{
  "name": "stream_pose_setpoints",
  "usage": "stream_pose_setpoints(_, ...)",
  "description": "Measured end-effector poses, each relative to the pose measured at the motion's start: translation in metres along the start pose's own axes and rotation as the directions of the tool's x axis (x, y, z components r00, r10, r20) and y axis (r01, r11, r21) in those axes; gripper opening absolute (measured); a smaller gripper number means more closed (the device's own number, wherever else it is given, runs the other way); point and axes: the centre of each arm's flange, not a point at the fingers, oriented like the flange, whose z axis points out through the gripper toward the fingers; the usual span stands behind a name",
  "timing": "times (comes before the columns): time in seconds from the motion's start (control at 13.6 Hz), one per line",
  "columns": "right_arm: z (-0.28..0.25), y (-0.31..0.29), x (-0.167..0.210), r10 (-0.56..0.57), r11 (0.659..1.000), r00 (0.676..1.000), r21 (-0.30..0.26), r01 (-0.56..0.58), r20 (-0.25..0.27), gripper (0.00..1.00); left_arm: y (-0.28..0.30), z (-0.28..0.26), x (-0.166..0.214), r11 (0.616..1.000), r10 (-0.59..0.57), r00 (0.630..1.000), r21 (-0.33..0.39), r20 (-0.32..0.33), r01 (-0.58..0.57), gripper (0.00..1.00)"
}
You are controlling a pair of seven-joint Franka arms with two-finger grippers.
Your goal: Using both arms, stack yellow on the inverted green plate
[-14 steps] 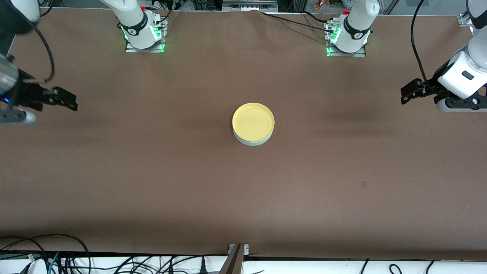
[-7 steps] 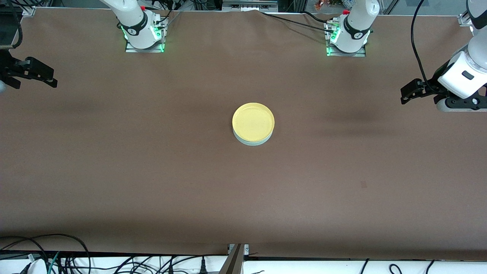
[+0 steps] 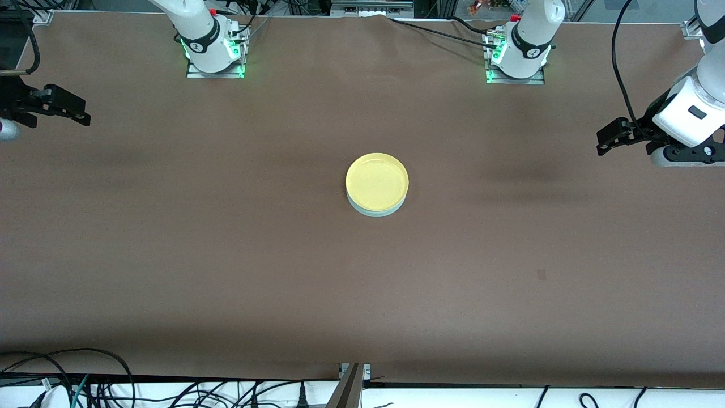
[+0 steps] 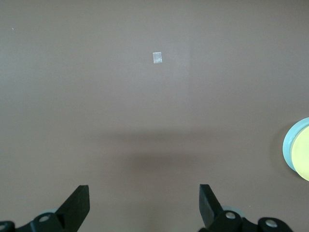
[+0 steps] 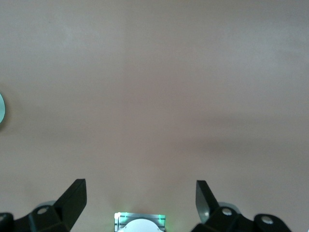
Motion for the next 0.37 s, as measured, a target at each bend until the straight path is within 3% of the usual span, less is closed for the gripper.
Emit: stream_pose_setpoints(0.37, 0.0032, -0.0039, -0.0033, -0.007, 1.000, 0.999, 0.008, 0.007, 0.033, 1.00, 0.0000, 0.0000, 0.0000, 1.000, -0.002, 1.000, 0.000, 0.000, 0.002, 1.00)
